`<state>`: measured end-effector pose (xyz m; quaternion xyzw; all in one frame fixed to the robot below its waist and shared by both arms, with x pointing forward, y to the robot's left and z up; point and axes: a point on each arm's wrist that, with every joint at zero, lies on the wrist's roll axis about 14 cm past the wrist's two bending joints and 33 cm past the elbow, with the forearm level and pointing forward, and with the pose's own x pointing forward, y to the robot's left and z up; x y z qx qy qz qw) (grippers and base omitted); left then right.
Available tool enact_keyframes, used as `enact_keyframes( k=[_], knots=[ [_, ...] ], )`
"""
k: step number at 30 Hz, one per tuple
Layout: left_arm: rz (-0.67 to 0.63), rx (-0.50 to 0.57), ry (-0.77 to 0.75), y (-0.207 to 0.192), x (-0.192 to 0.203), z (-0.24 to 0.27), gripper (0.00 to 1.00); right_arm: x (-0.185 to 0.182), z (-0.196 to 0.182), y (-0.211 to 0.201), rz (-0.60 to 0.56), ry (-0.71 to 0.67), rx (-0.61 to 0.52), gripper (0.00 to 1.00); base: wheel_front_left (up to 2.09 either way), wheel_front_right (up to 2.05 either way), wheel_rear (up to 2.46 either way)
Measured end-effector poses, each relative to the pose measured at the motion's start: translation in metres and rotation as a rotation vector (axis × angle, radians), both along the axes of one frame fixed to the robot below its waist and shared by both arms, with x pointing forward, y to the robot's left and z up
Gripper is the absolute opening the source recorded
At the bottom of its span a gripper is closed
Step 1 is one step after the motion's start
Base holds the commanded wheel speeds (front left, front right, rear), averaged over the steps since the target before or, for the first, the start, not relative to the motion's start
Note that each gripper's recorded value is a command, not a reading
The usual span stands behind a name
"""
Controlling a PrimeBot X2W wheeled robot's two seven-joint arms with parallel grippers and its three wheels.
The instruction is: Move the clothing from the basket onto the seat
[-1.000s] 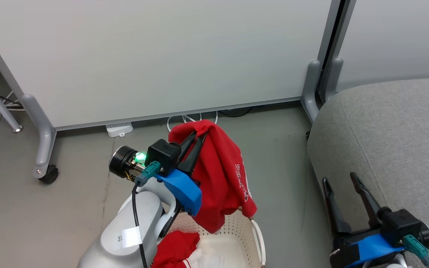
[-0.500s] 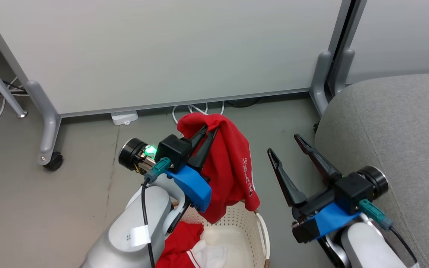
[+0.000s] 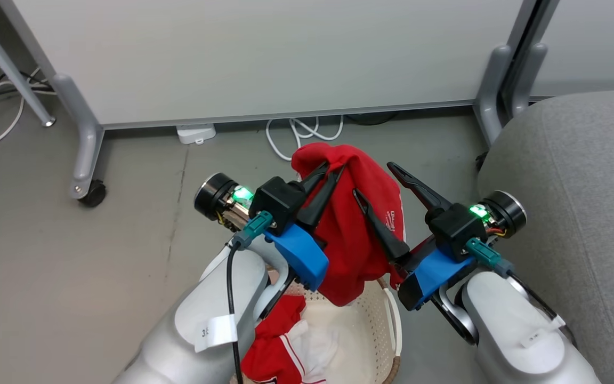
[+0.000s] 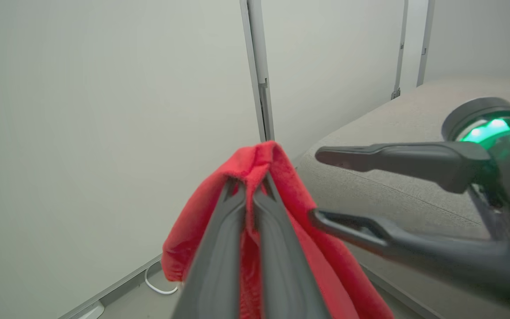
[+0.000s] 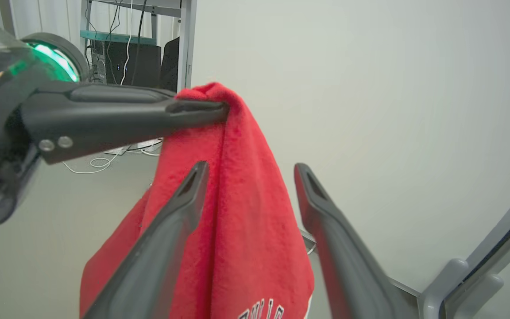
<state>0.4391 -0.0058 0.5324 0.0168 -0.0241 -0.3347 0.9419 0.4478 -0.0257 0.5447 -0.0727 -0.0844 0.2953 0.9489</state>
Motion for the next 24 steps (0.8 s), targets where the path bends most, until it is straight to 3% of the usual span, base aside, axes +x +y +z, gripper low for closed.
enact_keyframes(
  k=[14, 15, 16, 24],
  knots=[
    [-0.056, -0.018, -0.01, -0.012, -0.007, 0.004, 0.0, 0.023, -0.057, 0.007, 0.004, 0.145, -0.124, 1.0, 0.0, 0.0, 0.0],
    [-0.056, -0.017, -0.013, -0.012, -0.007, 0.005, 0.0, 0.025, -0.059, 0.007, 0.0, 0.154, -0.124, 0.33, 0.0, 0.0, 0.0],
    [-0.056, -0.015, -0.015, -0.012, -0.007, 0.006, 0.0, 0.025, -0.059, 0.008, -0.003, 0.159, -0.122, 0.0, 0.0, 0.0, 0.0],
    [-0.051, -0.013, -0.022, -0.013, -0.007, 0.008, 0.0, 0.025, -0.055, 0.008, -0.012, 0.16, -0.101, 0.0, 0.0, 0.0, 0.0]
  ],
)
